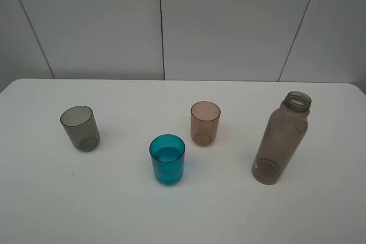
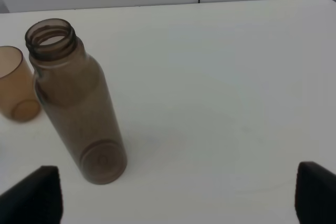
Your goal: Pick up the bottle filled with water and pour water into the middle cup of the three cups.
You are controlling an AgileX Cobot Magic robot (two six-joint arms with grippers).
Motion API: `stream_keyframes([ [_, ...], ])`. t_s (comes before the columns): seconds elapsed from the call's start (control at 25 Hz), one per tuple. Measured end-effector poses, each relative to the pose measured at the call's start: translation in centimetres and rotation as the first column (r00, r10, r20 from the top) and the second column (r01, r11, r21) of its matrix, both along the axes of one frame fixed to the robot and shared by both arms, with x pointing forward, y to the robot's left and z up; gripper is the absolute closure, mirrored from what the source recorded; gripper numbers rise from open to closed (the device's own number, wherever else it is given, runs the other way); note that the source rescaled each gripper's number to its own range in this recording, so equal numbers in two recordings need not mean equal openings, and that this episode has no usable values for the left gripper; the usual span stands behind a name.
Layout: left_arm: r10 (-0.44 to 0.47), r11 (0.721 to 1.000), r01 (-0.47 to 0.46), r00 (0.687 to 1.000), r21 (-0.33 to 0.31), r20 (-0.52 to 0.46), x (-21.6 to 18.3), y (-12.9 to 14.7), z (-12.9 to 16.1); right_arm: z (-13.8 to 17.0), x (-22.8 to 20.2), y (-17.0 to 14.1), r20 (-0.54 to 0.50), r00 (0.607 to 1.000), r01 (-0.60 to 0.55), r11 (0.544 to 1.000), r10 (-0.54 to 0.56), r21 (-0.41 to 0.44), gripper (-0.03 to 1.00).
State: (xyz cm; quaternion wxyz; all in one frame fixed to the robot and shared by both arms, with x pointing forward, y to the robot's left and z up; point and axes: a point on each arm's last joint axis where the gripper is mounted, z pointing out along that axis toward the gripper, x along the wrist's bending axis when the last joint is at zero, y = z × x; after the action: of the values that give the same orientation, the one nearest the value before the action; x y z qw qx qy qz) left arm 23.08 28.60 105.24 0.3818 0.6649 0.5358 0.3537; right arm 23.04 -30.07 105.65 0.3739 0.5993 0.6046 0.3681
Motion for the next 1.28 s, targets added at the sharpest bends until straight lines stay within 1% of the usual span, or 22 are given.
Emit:
stream_keyframes([
  [0.48,0.000,1.000,0.000,1.000,0.000,0.000,0.00,0.00,0.00,0.00,0.00,0.13,0.000,1.000,-0.014,1.000,0.014,0.004,0.16],
  [0.52,0.000,1.000,0.000,1.000,0.000,0.000,0.00,0.00,0.00,0.00,0.00,0.20,0.000,1.000,-0.019,1.000,0.019,0.011,0.15],
  [0.56,0.000,1.000,0.000,1.000,0.000,0.000,0.00,0.00,0.00,0.00,0.00,0.20,0.000,1.000,-0.024,1.000,0.024,0.001,0.09],
  [0.64,0.000,1.000,0.000,1.000,0.000,0.000,0.00,0.00,0.00,0.00,-0.01,0.28,0.000,0.999,-0.032,0.999,0.032,0.006,0.01],
  [0.76,0.000,1.000,0.000,1.000,0.000,0.000,0.00,0.00,0.00,0.00,-0.01,0.33,0.000,0.999,-0.037,0.999,0.037,0.008,-0.03],
  [1.28,0.000,1.000,0.000,1.000,0.000,0.000,0.00,0.00,0.00,0.00,-0.01,0.27,0.000,1.000,-0.024,1.000,0.024,0.019,-0.03],
])
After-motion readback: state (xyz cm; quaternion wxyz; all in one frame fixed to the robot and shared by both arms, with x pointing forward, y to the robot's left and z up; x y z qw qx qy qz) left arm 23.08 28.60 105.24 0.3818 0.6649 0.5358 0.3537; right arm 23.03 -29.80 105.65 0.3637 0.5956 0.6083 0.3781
